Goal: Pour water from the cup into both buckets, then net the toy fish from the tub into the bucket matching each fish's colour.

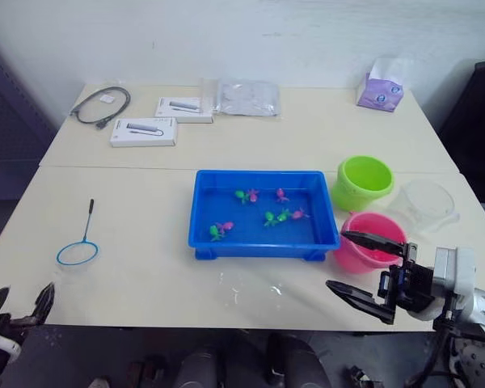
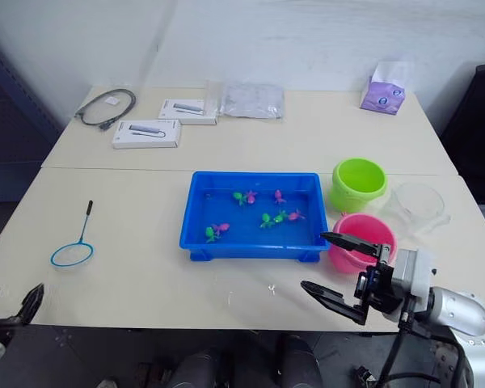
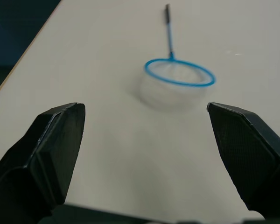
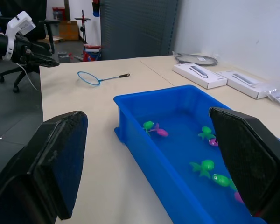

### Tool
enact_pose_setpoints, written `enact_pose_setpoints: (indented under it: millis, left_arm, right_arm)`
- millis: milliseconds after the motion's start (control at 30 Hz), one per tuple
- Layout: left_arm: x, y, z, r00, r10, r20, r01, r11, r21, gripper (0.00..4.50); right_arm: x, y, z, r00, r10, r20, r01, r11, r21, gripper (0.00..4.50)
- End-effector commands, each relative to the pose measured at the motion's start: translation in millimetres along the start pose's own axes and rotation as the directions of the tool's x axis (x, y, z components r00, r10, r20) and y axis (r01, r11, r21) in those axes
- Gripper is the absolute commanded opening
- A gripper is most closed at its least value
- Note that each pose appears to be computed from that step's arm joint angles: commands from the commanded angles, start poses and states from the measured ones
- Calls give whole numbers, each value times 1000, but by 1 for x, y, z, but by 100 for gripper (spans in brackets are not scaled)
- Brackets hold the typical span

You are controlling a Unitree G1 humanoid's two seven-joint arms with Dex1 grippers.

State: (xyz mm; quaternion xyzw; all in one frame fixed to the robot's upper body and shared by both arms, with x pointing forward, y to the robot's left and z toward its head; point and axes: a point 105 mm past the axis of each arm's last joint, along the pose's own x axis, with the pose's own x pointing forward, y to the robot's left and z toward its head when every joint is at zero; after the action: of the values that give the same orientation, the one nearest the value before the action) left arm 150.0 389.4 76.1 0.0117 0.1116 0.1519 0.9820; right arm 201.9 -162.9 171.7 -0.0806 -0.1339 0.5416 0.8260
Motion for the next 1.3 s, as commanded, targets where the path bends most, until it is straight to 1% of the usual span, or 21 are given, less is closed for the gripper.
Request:
enact_pose_setpoints:
  millis: [33,100,133,200,300,433,500,600,667,767,867,967,1067,1100,1167,1200,1233,1267,1300]
  left_arm:
    - [-1,7,15,998,60,25,-60,998,25,450]
    - [9,5,26,997,64,38,-67,995,71,450]
    - [16,4,33,997,67,50,-70,995,70,450]
    - [36,-5,48,998,33,50,-37,996,78,450]
    - [66,-19,58,999,9,-47,-4,995,102,450]
    - [102,-44,65,984,-72,-165,84,994,67,450]
    - [113,-47,64,975,-79,-208,93,994,59,450]
    - [134,-53,55,953,-87,-291,99,995,28,450]
    - [145,-55,47,933,-75,-351,92,995,30,450]
    - [160,-61,41,923,-73,-377,89,996,25,450]
    - [167,-68,33,912,-93,-400,99,995,-6,450]
    - [165,-71,14,877,-105,-468,109,994,-19,370]
    - [157,-69,2,853,-108,-511,97,994,-48,239]
    - [154,-68,-1,848,-111,-518,96,994,-57,189]
    - [147,-65,-4,846,-116,-521,91,993,-74,109]
    - [145,-62,-3,855,-121,-504,92,992,-82,64]
    - [146,-61,4,880,-129,-457,96,991,-94,21]
    - [149,-62,16,912,-154,-380,117,986,-119,10]
    - [152,-67,37,942,-208,-262,176,974,-140,10]
  right_arm:
    - [6,2,4,999,27,26,-26,999,-37,441]
    - [10,0,4,999,31,30,-29,998,-47,441]
    - [11,0,3,999,39,29,-37,998,-50,441]
    - [14,0,2,998,53,25,-52,997,-55,441]
    - [17,-1,1,998,62,21,-61,996,-61,441]
    - [19,-3,0,998,58,6,-57,995,-81,441]
    - [20,-3,0,998,55,2,-55,995,-87,441]
    - [22,-3,0,998,56,-7,-56,994,-98,441]
    - [23,-3,1,999,52,-11,-53,993,-106,441]
    - [23,-4,2,999,35,-18,-37,992,-120,441]
    - [23,-4,2,999,20,-27,-24,992,-127,441]
    - [21,-4,3,1000,8,-30,-12,991,-132,450]
    - [19,-4,4,999,-1,-34,-4,991,-136,450]
    - [18,-3,4,999,-3,-35,-2,991,-137,450]
    - [16,-3,4,999,-7,-38,2,990,-139,450]
    - [16,-3,4,999,-9,-40,3,990,-140,450]
    - [15,-2,4,999,-10,-42,4,990,-140,450]
    - [14,-2,5,999,-12,-43,6,990,-140,450]
    - [14,-2,5,999,-13,-45,7,990,-138,450]
